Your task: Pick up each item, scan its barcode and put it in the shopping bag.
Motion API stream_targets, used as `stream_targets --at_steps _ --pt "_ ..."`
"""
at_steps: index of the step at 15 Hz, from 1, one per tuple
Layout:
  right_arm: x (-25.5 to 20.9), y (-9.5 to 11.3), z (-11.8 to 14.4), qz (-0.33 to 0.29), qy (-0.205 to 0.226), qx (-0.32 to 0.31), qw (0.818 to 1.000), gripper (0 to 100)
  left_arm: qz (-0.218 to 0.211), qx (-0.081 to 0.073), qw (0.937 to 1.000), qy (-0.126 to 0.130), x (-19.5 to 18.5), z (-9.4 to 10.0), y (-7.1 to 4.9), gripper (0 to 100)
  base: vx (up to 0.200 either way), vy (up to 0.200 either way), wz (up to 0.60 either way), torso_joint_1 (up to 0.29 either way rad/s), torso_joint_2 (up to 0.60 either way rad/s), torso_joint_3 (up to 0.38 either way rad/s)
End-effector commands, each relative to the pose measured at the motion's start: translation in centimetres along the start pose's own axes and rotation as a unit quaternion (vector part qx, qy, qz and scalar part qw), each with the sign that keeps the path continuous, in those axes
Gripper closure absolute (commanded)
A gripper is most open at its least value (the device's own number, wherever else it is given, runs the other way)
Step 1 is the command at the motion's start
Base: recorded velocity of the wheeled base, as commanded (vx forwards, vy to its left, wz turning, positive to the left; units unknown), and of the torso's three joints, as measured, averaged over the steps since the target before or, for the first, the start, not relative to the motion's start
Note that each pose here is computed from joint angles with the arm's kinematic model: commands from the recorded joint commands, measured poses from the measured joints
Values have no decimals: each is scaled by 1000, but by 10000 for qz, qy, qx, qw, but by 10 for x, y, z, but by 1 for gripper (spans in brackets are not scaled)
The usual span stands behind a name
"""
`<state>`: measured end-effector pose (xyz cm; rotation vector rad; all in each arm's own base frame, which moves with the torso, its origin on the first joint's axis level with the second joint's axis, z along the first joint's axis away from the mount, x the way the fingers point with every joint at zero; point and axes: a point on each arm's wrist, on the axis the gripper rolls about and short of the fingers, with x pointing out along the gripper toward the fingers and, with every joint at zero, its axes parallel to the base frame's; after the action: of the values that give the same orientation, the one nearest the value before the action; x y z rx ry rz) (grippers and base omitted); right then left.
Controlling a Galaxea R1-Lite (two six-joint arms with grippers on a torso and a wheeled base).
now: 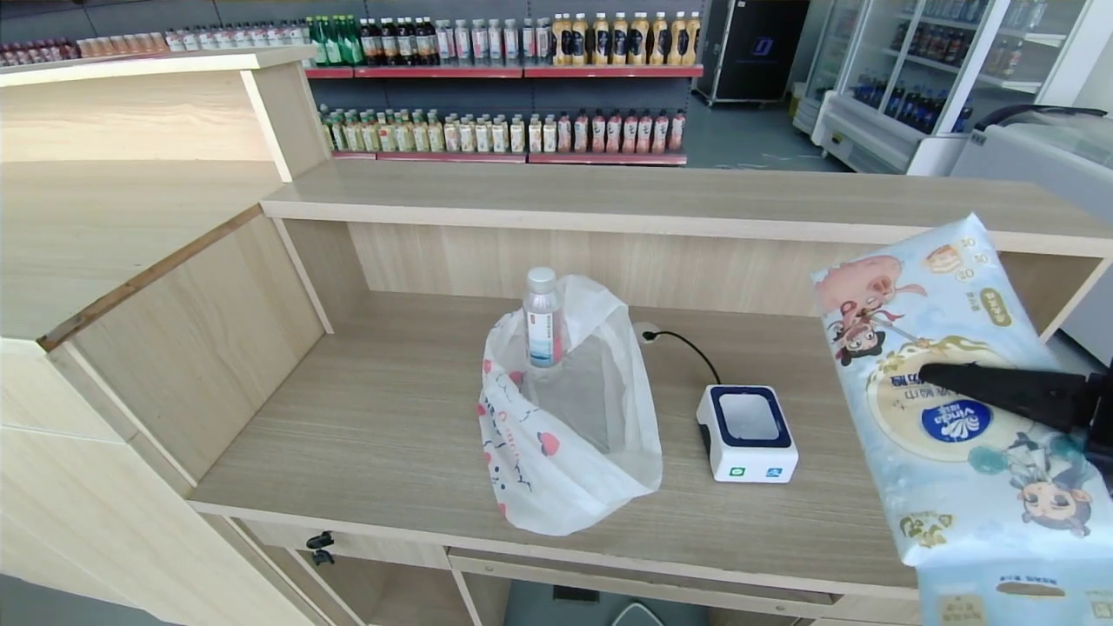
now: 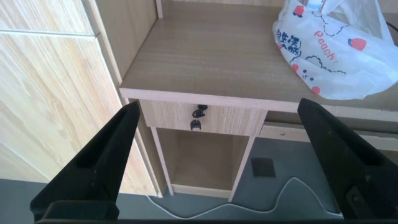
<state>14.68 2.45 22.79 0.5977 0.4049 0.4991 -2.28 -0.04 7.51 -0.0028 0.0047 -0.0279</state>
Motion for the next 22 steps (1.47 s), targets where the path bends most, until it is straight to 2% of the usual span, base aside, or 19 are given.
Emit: stream_targets --at_steps 1,4,8,9,11,17,22 --pt "27 -25 25 -37 81 658 9978 100 9 -2 10000 7 0 0 0 0 0 0 0 0 0 0" --pt "52 -54 31 129 492 1052 9931 100 1 -2 10000 7 0 0 0 0 0 0 0 0 0 0" --pt "64 -66 27 327 819 1147 9895 100 9 -2 10000 7 0 0 0 0 0 0 0 0 0 0" --pt "68 -75 24 346 931 1057 9894 100 1 -2 10000 7 0 0 0 0 0 0 0 0 0 0" --pt "70 -79 19 502 1127 1049 9868 100 9 -2 10000 7 0 0 0 0 0 0 0 0 0 0" --pt "80 -92 15 470 1323 1227 9825 100 1 -2 10000 7 0 0 0 0 0 0 0 0 0 0" --pt "94 -105 15 439 1436 1102 9825 100 9 -2 10000 7 0 0 0 0 0 0 0 0 0 0"
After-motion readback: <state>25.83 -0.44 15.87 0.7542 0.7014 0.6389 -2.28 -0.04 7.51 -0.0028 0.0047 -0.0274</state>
